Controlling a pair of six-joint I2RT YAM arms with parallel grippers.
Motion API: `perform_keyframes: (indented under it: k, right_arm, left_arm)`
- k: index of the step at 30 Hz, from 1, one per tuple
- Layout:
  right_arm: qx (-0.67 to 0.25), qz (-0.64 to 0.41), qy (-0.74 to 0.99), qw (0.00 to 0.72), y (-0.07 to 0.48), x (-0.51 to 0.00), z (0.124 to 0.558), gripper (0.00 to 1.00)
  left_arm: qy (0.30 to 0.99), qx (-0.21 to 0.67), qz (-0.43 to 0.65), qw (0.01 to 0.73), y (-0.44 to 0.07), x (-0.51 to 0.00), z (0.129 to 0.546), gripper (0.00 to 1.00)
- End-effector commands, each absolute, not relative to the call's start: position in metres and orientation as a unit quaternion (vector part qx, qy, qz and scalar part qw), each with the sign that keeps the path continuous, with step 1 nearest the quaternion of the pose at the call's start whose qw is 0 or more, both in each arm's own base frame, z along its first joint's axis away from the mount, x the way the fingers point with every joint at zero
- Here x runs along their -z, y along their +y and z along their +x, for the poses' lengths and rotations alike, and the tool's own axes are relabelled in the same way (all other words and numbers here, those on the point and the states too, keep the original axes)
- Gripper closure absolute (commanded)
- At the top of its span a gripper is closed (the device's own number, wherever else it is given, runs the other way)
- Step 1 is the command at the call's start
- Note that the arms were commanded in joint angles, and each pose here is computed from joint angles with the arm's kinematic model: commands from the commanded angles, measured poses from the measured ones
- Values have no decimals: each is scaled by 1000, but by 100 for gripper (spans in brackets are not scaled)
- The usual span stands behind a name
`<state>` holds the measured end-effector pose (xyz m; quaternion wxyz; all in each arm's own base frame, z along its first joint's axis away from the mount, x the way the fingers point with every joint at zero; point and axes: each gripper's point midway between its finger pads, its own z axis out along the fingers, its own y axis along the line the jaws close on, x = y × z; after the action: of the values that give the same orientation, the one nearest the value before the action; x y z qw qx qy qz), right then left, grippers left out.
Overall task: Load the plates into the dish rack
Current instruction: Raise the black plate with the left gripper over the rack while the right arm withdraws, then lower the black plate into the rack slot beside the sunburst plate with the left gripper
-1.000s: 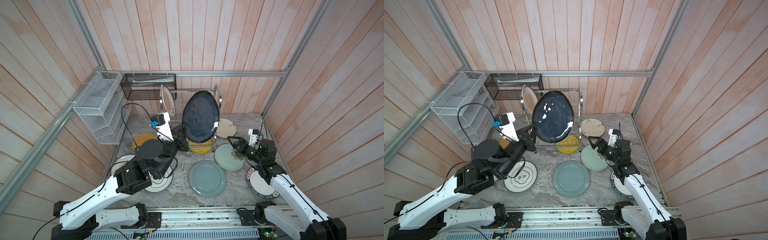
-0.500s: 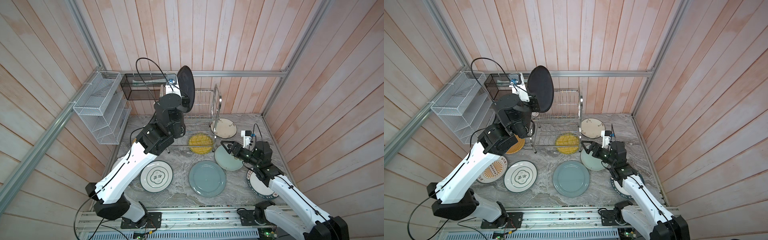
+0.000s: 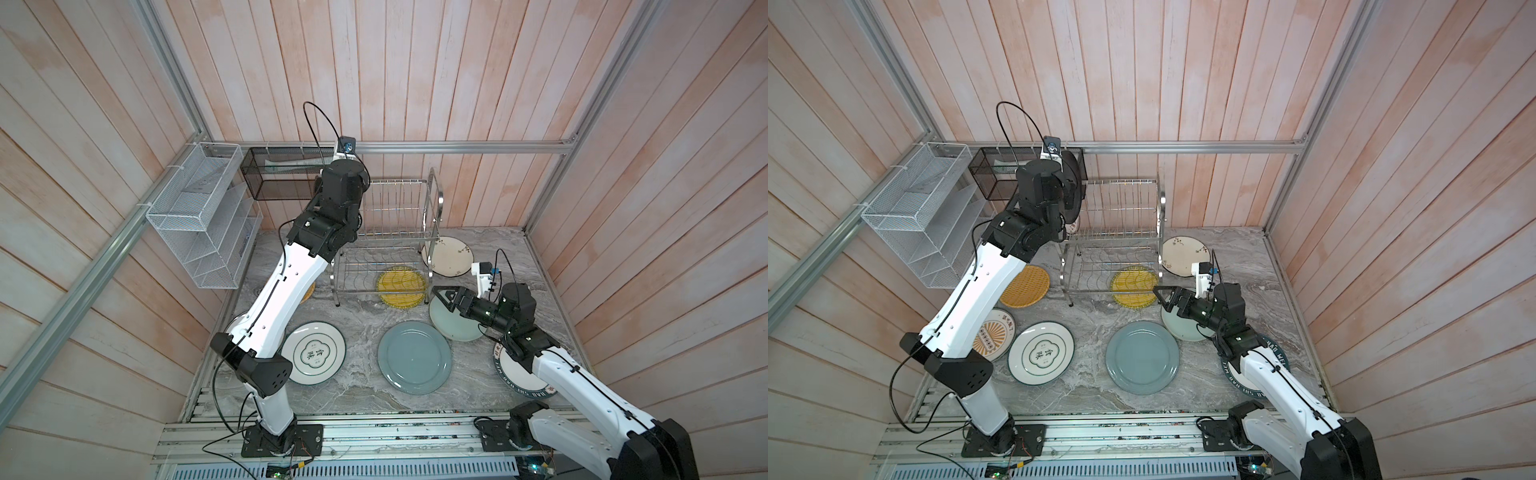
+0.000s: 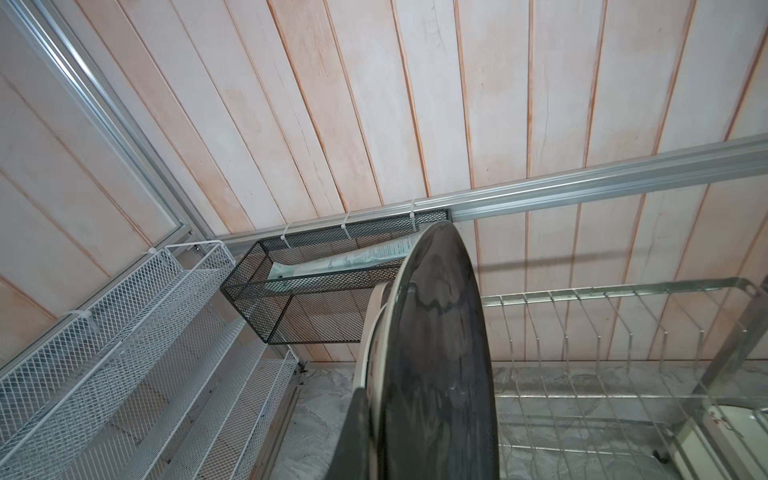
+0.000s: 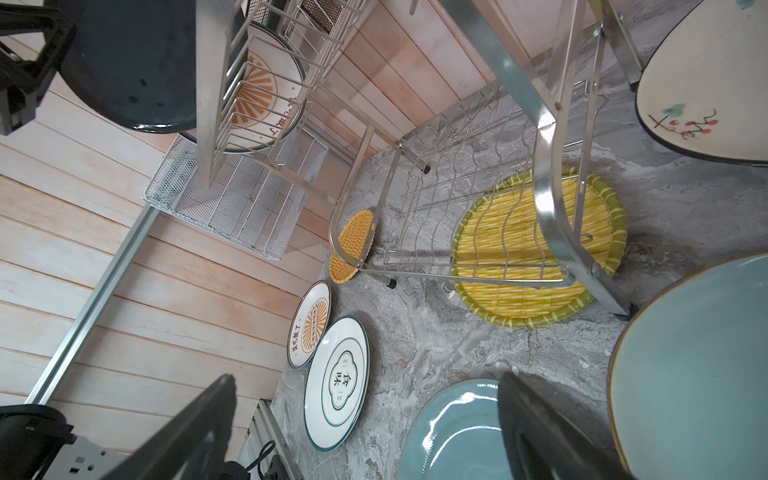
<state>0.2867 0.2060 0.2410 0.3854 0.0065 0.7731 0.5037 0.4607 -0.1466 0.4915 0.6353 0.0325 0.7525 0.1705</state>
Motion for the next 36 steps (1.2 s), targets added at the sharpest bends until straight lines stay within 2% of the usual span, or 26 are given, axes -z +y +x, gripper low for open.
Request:
perform_keyframes:
  k: [1, 12, 22, 36]
  right_arm:
    - [-511, -1, 769, 384, 210, -241, 284, 2]
    - [-511, 3, 773, 377, 210, -235, 283, 2]
    - [-510, 8, 775, 373, 209, -228, 283, 2]
    - [-508, 9, 777, 371, 209, -224, 282, 2]
  left_arm:
    - [720, -145, 28, 678, -147, -529, 461, 100]
    - [741, -168, 49, 649, -153, -490, 483, 100]
    - [733, -188, 41, 653, -147, -498, 482, 100]
    - [757, -193, 46, 622, -152, -461, 492, 100]
